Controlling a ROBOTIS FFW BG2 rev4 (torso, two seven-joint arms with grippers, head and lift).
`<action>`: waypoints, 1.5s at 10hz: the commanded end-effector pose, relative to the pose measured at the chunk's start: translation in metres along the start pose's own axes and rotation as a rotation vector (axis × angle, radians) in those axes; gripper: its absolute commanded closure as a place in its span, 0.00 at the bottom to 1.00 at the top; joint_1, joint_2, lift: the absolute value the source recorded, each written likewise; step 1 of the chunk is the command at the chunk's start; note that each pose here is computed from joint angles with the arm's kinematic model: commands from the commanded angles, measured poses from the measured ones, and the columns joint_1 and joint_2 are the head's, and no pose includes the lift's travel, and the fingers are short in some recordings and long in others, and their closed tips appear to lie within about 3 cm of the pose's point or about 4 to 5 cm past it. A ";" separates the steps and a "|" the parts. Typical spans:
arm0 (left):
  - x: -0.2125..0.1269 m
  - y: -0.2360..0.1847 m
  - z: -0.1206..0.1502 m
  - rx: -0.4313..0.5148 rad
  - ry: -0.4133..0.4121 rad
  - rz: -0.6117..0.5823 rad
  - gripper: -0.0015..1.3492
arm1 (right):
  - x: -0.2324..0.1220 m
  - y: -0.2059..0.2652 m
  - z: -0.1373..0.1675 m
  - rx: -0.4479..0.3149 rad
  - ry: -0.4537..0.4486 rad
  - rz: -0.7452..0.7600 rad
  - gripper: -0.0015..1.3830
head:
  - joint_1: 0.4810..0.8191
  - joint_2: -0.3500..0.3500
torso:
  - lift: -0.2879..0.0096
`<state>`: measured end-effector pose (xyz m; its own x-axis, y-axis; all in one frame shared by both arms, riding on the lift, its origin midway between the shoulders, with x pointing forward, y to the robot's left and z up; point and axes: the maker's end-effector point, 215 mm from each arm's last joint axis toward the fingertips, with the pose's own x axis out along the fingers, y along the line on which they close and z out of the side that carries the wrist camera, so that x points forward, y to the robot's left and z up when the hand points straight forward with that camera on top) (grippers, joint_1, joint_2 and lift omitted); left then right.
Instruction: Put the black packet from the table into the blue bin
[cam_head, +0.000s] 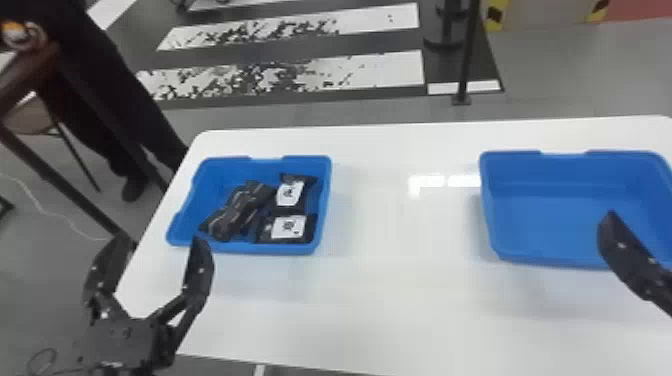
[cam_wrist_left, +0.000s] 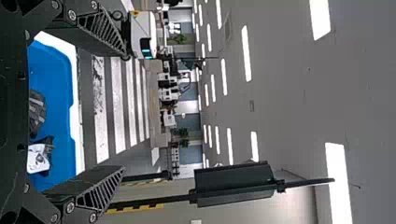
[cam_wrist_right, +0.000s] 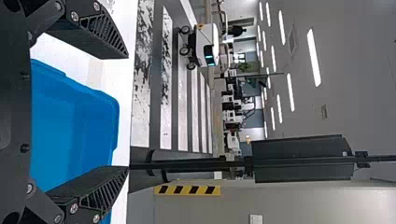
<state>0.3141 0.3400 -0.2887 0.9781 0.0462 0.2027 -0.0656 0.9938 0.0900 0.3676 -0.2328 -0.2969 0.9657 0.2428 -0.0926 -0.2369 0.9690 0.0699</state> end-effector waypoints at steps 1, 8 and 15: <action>0.002 -0.003 0.002 -0.020 -0.010 0.004 0.13 | 0.000 -0.001 0.001 -0.002 -0.002 -0.001 0.13 | 0.63 0.76 | 0.60; 0.003 -0.005 0.000 -0.043 -0.005 0.006 0.13 | 0.003 -0.002 0.004 -0.005 -0.014 -0.002 0.13 | 0.63 0.74 | 0.60; 0.003 -0.003 0.000 -0.062 -0.008 0.016 0.13 | 0.003 -0.002 0.003 -0.001 -0.016 -0.002 0.13 | 0.63 0.75 | 0.60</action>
<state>0.3179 0.3375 -0.2882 0.9756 0.0586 0.2117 -0.0661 0.9974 0.0287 0.3711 -0.2342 -0.2942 0.9677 0.2400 -0.0769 -0.2350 0.9696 0.0686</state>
